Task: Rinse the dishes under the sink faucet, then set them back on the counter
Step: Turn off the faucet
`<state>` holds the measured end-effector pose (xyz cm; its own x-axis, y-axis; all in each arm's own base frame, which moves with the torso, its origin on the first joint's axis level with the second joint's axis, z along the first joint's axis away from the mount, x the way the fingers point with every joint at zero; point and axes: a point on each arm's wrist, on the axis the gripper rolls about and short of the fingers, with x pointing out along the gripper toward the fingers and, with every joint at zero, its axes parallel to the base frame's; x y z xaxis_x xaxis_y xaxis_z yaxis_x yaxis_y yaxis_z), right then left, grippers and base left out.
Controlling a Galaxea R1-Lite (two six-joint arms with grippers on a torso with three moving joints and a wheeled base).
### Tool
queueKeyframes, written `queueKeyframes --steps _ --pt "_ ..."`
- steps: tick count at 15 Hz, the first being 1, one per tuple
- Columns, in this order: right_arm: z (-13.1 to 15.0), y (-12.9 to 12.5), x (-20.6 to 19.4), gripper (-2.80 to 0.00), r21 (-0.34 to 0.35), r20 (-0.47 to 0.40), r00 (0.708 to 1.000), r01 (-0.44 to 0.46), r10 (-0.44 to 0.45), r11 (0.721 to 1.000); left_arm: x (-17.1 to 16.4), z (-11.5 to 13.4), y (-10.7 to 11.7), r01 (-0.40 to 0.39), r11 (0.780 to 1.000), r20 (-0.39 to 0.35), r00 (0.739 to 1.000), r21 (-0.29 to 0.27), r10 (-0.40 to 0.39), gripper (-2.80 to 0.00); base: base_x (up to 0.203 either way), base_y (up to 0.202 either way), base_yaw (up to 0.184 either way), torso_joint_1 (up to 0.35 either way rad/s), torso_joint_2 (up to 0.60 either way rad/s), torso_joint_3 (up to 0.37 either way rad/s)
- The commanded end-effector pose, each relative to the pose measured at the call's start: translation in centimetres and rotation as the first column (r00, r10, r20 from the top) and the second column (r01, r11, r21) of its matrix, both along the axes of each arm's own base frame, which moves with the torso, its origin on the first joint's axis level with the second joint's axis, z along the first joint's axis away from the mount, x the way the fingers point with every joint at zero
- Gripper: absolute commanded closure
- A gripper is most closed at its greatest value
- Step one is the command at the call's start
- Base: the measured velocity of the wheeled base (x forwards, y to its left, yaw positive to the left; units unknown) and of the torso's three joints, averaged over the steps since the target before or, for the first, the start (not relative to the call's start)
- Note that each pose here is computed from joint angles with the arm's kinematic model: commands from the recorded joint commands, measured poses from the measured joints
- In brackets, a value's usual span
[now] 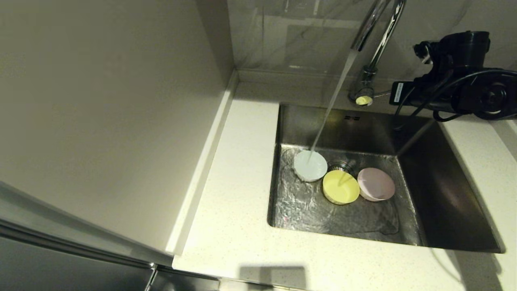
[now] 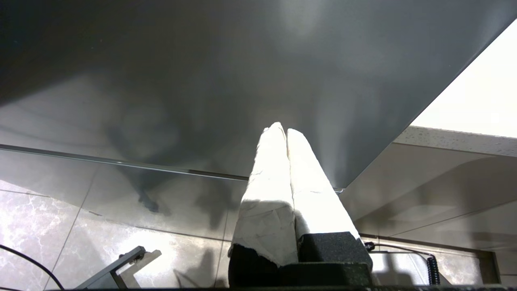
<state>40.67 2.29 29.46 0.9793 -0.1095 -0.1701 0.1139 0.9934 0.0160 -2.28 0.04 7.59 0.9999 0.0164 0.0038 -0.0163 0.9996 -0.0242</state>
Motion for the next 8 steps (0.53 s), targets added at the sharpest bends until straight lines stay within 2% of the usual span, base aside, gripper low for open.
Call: queueKeyframes --steps 1,8 --pt "-0.6 0.1 1.5 0.0 -0.001 0.004 1.0 0.003 -0.003 1.0 0.0 0.0 0.0 0.0 1.0 0.002 1.0 0.0 0.0 0.0 0.0 0.0 0.0 0.0 0.0 0.0" --pt "-0.6 0.0 3.8 0.0 0.004 0.053 0.999 0.011 -0.011 1.0 0.0 0.0 0.0 0.0 1.0 0.002 1.0 0.0 0.0 0.0 0.0 0.0 0.0 0.0 0.0 0.0"
